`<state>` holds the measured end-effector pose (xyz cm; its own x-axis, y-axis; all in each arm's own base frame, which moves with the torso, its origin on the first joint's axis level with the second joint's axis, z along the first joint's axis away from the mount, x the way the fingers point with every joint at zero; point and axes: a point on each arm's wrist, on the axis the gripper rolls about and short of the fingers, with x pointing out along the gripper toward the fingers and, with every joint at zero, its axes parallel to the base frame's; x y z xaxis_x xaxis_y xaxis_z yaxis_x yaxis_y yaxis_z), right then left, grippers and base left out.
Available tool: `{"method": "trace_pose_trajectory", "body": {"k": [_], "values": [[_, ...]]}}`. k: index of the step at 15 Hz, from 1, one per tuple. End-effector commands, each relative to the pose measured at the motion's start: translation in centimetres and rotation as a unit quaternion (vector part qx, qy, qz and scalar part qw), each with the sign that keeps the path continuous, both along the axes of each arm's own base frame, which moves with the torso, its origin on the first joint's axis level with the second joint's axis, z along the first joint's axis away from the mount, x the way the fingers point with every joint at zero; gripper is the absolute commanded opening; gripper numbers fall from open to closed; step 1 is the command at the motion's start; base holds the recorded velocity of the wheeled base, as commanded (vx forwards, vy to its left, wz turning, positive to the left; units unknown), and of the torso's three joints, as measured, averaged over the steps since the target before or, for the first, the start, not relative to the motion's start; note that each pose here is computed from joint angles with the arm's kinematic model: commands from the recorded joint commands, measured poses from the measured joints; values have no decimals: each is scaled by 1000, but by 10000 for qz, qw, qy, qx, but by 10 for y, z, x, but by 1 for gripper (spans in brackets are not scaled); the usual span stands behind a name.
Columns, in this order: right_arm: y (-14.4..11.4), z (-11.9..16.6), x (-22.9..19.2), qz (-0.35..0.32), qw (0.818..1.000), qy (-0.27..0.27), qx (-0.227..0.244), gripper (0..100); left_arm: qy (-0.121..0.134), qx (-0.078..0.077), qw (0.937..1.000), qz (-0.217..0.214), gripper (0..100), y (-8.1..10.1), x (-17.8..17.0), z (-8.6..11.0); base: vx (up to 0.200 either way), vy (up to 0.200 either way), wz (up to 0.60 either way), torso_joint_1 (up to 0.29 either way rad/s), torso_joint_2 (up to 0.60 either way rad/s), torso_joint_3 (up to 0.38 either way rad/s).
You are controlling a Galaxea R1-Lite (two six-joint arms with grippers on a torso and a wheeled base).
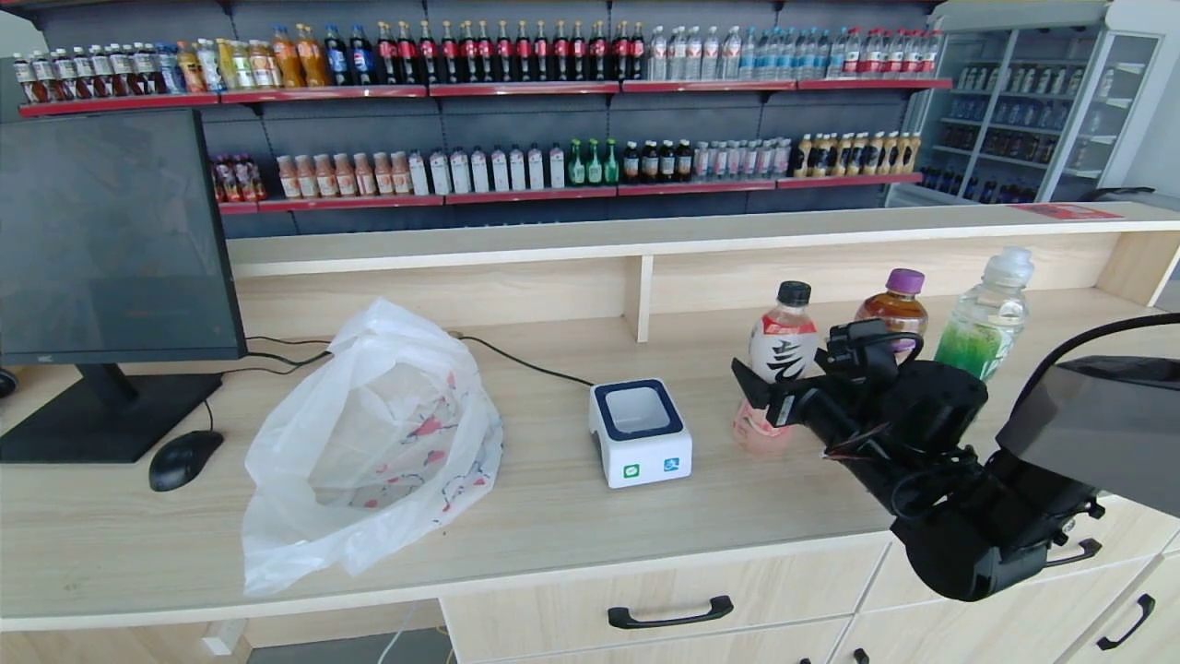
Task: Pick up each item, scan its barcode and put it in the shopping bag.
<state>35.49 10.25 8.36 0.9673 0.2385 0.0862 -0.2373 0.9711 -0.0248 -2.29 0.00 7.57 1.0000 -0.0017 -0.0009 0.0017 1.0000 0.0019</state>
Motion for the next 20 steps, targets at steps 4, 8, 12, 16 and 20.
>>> {"method": "trace_pose_trajectory", "body": {"k": [4, 8, 12, 16, 20], "values": [[2, -9, 8, -22, 10000, 37, -20, 100, 3, 6, 10000, -7, 100, 0, 0, 0, 0, 0, 0, 0, 0, 0], [5, -9, 16, -29, 10000, -66, 11, 100, -4, -2, 10000, 1, 100, 0, 0, 0, 0, 0, 0, 0, 0, 0], [4, -8, 17, -35, 10000, -82, 39, 0, 3, 6, 10000, -7, 100, 0, 0, 0, 0, 0, 0, 0, 0, 0], [4, -6, 16, -34, 9999, -103, 53, 0, 3, 6, 10000, -7, 100, 0, 0, 0, 0, 0, 0, 0, 0, 0], [3, 5, 13, -27, 9997, -213, 149, 0, -12, 6, 10000, -7, 100, 0, 0, 0, 0, 0, 0, 0, 0, 0]]}}
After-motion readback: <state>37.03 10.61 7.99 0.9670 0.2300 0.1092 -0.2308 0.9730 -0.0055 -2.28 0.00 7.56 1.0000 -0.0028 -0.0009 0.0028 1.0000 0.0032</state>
